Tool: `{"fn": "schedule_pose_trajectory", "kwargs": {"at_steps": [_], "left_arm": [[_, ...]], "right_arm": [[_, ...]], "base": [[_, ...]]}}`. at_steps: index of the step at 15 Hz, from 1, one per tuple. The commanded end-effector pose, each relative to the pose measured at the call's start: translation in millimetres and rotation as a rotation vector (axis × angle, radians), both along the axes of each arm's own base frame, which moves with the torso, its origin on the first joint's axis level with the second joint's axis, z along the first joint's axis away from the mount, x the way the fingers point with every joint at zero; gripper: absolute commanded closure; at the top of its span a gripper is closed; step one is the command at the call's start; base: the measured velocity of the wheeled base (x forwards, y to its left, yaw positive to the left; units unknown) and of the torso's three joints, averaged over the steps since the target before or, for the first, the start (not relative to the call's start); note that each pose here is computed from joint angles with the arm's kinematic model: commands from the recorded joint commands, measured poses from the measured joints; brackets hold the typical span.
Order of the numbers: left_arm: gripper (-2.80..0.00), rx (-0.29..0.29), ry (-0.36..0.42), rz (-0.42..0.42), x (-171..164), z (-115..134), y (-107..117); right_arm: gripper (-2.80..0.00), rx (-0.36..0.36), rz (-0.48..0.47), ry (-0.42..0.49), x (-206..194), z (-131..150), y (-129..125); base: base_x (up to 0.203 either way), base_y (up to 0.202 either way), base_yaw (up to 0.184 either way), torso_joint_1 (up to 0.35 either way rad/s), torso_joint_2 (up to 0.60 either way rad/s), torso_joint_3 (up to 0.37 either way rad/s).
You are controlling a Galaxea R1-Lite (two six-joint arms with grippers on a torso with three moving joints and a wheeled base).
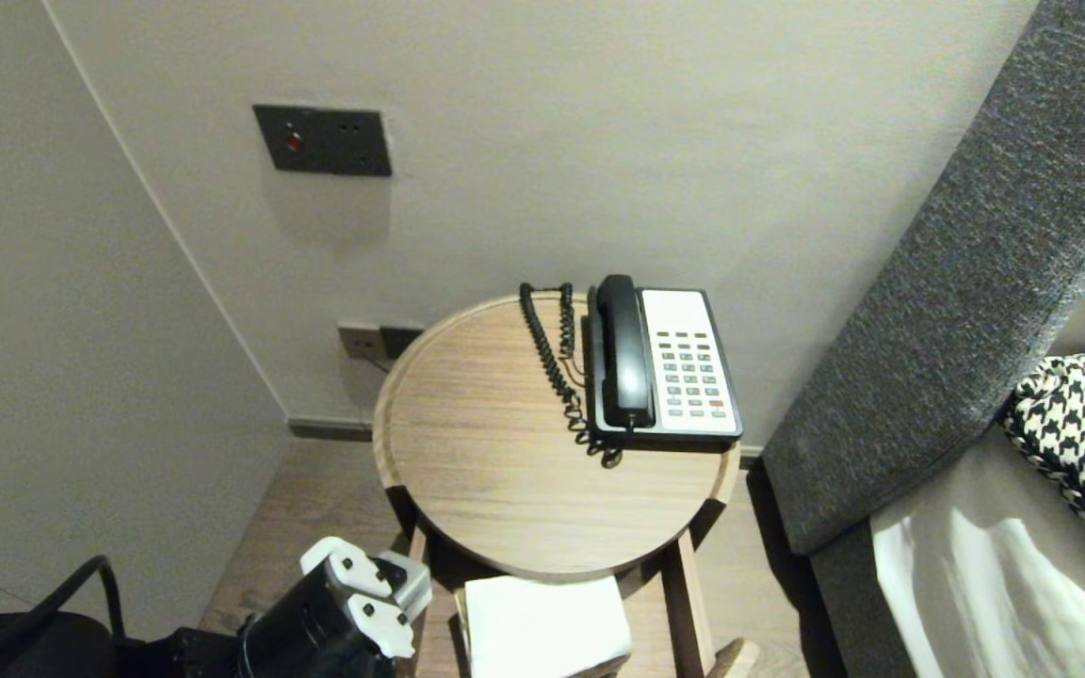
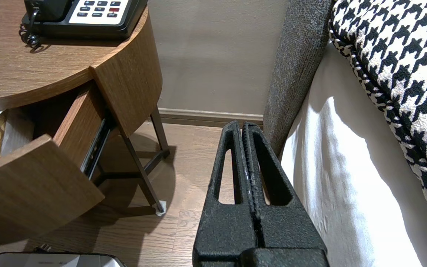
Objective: Close the nightstand drawer
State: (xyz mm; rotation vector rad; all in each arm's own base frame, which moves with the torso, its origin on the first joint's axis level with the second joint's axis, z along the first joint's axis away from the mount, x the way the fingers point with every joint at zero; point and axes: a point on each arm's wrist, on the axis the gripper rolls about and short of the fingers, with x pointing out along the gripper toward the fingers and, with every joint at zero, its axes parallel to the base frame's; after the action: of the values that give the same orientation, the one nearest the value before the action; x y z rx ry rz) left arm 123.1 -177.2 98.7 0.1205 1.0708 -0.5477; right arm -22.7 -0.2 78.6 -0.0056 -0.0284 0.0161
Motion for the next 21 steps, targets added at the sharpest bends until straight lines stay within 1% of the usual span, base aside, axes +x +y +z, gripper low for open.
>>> {"fn": "schedule_pose_trajectory", "kwargs": {"at_steps": [1,5,7,11,17,21], "left_arm": [[0.00,-0.011,-0.009,0.017,3.8,-1.5,-3.9],[0.00,-0.048,-0.028,0.048,12.7,4.0,-11.1],[0.00,-0.044,-0.023,0.053,15.7,1.4,-14.4],[0.00,-0.074,-0.046,0.090,30.4,3.4,-18.6],[0.00,-0.073,-0.047,0.128,41.6,1.5,-16.0],[0.00,-0.080,-0.052,0.135,47.6,-1.6,-20.8]], "right_arm": [[0.00,-0.001,0.001,0.012,1.0,-3.3,0.0],[0.00,-0.001,0.001,0.012,1.0,-3.3,0.0],[0.00,-0.002,0.001,0.013,1.0,-3.3,0.0],[0.00,-0.001,0.001,0.011,0.9,-3.4,0.0],[0.00,-0.002,0.001,0.012,1.0,-3.3,0.0],[0.00,-0.001,0.001,0.011,0.9,-3.4,0.0]], "base": [[0.000,0.000,0.000,0.000,0.00,0.000],[0.000,0.000,0.000,0.000,0.00,0.000],[0.000,0.000,0.000,0.000,0.00,0.000],[0.000,0.000,0.000,0.000,0.00,0.000],[0.000,0.000,0.000,0.000,0.00,0.000],[0.000,0.000,0.000,0.000,0.00,0.000]]}}
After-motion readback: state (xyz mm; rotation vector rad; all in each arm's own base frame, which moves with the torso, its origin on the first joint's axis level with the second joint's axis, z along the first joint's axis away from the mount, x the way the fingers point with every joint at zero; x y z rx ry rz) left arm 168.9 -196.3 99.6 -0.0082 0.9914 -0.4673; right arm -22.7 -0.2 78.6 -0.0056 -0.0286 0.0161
